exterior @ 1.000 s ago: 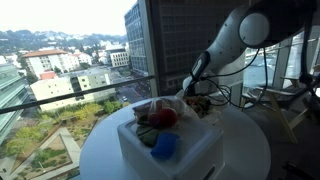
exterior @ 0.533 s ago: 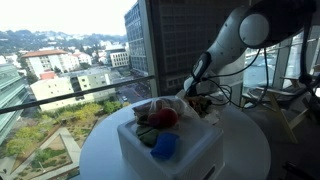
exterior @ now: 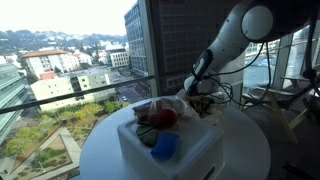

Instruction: Put the items in the plastic bag on top of the white storage container.

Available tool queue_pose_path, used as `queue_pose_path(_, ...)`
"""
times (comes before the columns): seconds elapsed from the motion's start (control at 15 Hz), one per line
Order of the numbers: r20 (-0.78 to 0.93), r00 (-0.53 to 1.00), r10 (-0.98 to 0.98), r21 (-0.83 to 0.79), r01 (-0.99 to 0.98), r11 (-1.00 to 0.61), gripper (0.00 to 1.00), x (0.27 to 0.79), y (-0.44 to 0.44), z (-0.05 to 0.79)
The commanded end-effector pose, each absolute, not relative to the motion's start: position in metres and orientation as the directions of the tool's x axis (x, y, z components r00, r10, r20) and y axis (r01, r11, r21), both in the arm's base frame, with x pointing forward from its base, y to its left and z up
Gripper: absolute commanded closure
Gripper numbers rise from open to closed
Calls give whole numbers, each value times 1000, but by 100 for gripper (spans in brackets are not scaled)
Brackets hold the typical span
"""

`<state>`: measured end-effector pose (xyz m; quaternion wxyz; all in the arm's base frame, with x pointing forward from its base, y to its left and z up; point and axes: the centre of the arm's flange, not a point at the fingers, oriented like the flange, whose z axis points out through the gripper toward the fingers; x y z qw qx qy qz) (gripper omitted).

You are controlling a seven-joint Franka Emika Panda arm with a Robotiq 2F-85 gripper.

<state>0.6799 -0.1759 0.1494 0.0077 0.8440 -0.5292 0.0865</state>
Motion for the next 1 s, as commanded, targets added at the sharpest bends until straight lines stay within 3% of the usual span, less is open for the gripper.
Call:
queue_pose_path(0.0,102,520,-848,-59,-848,-527,90,632,-167,199)
queue_pose_path(0.47,0,798,-603,-122,-598,-792,90,545,-158,277)
queue_pose_path(0.93,-18,966,-256,-62,-257,-964,90,450,-109,346)
